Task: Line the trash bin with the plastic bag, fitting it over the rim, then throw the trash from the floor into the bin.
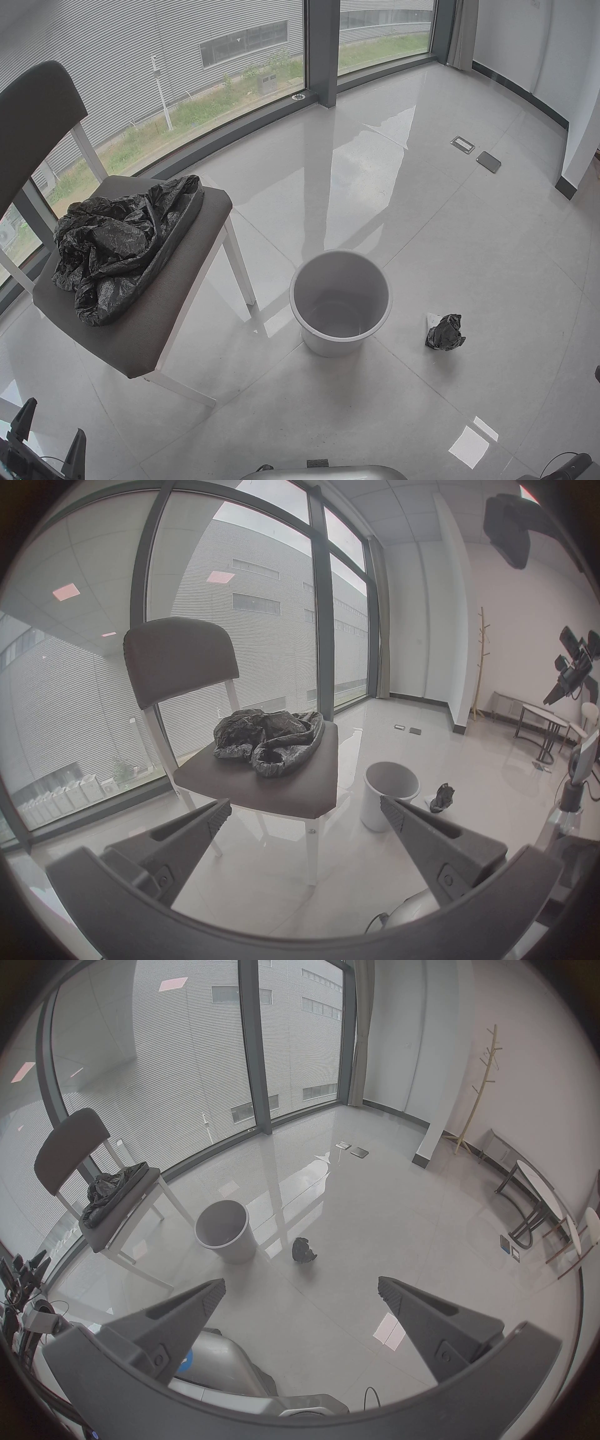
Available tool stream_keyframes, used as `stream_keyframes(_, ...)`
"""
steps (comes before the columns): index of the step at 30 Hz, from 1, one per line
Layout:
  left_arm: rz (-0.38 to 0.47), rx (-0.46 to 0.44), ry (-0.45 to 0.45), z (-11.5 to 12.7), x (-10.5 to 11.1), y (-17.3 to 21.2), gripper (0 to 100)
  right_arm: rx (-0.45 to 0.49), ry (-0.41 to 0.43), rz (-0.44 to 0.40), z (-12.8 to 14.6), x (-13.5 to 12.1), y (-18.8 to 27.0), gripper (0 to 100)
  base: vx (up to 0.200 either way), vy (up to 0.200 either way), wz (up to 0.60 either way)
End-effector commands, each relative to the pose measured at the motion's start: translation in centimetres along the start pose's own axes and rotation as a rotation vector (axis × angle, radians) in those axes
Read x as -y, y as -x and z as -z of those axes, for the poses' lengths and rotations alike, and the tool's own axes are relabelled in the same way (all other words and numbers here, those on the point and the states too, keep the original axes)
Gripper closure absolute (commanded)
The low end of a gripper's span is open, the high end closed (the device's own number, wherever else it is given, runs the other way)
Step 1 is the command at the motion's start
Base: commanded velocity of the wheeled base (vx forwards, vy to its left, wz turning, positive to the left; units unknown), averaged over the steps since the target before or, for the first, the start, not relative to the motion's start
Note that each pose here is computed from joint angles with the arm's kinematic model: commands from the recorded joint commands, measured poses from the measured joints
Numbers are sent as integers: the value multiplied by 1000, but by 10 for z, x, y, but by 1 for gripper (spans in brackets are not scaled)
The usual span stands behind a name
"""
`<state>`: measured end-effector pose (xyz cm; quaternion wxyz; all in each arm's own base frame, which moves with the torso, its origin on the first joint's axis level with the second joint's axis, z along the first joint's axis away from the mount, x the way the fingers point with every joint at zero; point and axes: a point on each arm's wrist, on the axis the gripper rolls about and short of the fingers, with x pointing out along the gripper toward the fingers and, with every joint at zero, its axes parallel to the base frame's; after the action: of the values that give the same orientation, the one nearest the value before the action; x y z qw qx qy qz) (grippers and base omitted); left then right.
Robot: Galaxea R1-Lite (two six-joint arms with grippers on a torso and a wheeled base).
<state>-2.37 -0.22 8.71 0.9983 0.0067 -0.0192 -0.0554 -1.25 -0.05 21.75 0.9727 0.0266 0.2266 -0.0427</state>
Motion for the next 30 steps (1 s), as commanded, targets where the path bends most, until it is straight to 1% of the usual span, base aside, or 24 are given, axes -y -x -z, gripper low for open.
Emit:
stream_keyframes(1, -53, 144, 438, -122, -7, -11, 0, 4, 6, 6, -3, 0, 2, 0, 0, 0, 0)
stream_keyframes(2, -94, 99, 433, -116, -8, -17, 0, 3, 9, 6, -3, 0, 2, 0, 0, 0, 0)
stream_keyframes(3, -94, 99, 433, -116, -8, -17, 0, 3, 9, 6, -3, 0, 2, 0, 0, 0, 0)
stream_keyframes(4, -101, -81, 348, -82, -8, -27, 0, -4, 19, 3, -3, 0, -1, 0, 0, 0, 0)
stream_keyframes(6, -92, -207, 188, -60, -8, -29, 0, -24, 24, -1, -6, -1, -6, 0, 0, 0, 0)
stream_keyframes(7, -101, -254, 145, -57, -8, -31, 0, -28, 26, 1, -6, -1, -7, 0, 0, 0, 0)
stream_keyframes(8, -101, -254, 145, -57, -8, -31, 0, -28, 26, 1, -6, -1, -7, 0, 0, 0, 0)
stream_keyframes(9, -139, -362, 139, -60, -8, -45, 0, -33, 46, 7, -10, -1, -8, 0, 0, 0, 0)
stream_keyframes(10, -139, -362, 139, -60, -8, -45, 0, -33, 46, 7, -10, -1, -8, 0, 0, 0, 0)
stream_keyframes(11, -230, -433, 163, -69, -11, -65, 0, -31, 56, 18, -17, -1, -9, 0, 0, 0, 0)
stream_keyframes(12, -242, -441, 167, -71, -12, -68, 0, -31, 56, 19, -18, -1, -9, 0, 0, 0, 0)
stream_keyframes(13, -291, -472, 183, -81, -15, -86, 0, -30, 54, 22, -21, -1, -9, 0, 0, 0, 0)
stream_keyframes(15, -351, -531, 206, -94, -23, -116, 0, -26, 60, 24, -24, -1, -9, 0, 0, 0, 0)
stream_keyframes(17, -384, -577, 226, -95, -29, -135, 0, -30, 68, 23, -24, -1, -9, 0, 0, 0, 0)
stream_keyframes(18, -406, -617, 253, -93, -33, -150, 0, -37, 75, 22, -23, -1, -9, 0, 0, 0, 0)
stream_keyframes(20, -411, -637, 267, -93, -34, -160, 0, -45, 78, 24, -22, -1, -9, 0, 0, 0, 0)
stream_keyframes(21, -416, -661, 281, -94, -37, -174, 0, -47, 78, 22, -22, -1, -10, 0, 0, 0, 0)
stream_keyframes(23, -427, -696, 294, -91, -40, -187, 0, -56, 78, 22, -20, -1, -11, 0, 0, 0, 0)
stream_keyframes(24, -428, -697, 295, -91, -40, -187, 0, -56, 78, 22, -20, -1, -11, 0, 0, 0, 0)
stream_keyframes(25, -443, -717, 322, -88, -42, -195, 0, -60, 79, 22, -19, -1, -12, 0, 0, 0, 0)
stream_keyframes(26, -455, -720, 341, -88, -43, -200, 0, -63, 79, 22, -18, -1, -12, 0, 0, 0, 0)
stream_keyframes(28, -455, -720, 343, -88, -44, -200, 0, -65, 79, 22, -18, -1, -13, 0, 0, 0, 0)
stream_keyframes(29, -492, -723, 400, -86, -49, -209, 0, -65, 79, 22, -18, -1, -13, 0, 0, 0, 0)
stream_keyframes(30, -499, -715, 428, -87, -51, -212, 0, -65, 79, 22, -18, -1, -13, 0, 0, 0, 0)
